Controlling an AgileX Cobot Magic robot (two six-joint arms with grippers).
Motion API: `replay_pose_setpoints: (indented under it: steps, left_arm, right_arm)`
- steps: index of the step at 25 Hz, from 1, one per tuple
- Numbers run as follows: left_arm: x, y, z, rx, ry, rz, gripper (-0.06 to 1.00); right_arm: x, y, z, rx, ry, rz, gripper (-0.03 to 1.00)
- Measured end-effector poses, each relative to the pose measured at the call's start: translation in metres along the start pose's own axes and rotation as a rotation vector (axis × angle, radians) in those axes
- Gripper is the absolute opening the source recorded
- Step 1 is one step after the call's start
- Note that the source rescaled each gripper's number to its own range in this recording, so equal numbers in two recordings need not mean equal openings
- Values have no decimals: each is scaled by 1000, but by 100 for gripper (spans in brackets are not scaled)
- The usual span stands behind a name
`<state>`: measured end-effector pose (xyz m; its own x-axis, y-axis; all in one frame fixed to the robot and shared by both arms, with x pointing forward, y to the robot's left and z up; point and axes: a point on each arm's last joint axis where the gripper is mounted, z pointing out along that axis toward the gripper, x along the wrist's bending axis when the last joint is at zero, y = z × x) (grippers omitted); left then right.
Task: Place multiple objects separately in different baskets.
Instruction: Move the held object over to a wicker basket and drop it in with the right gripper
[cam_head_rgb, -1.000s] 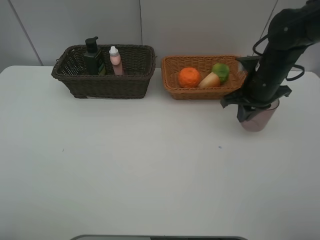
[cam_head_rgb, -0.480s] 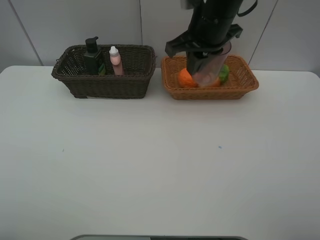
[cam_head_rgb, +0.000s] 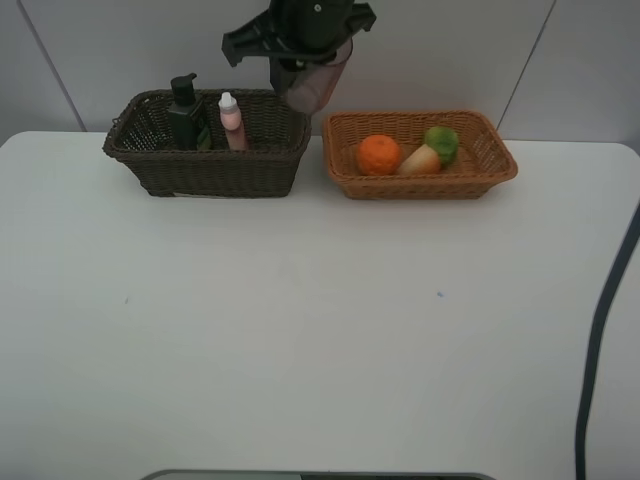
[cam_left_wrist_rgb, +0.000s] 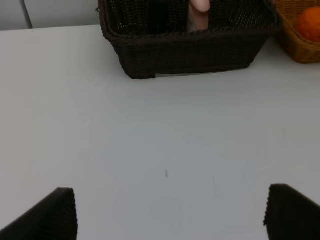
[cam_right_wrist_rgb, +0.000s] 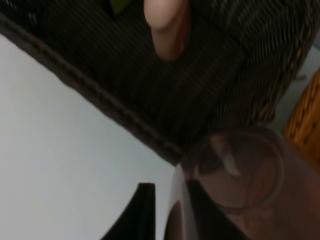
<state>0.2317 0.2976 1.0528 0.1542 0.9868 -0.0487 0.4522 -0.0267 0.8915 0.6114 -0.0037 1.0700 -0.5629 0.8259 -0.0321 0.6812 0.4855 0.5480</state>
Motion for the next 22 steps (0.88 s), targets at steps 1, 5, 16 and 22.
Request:
replay_pose_setpoints:
  steps: [1, 5, 16, 22]
  left_arm:
    - [0, 0, 0, 0, 0, 0, 95]
    - [0, 0, 0, 0, 0, 0, 95]
    - [0, 0, 0, 0, 0, 0, 95]
    - [0, 0, 0, 0, 0, 0, 95]
  right_arm:
    - [1, 4, 2, -39, 8, 3, 0]
    - [4, 14, 16, -165, 28, 6, 0]
    - [13, 10, 90, -269, 79, 38, 0]
    - [14, 4, 115, -274, 81, 38, 1]
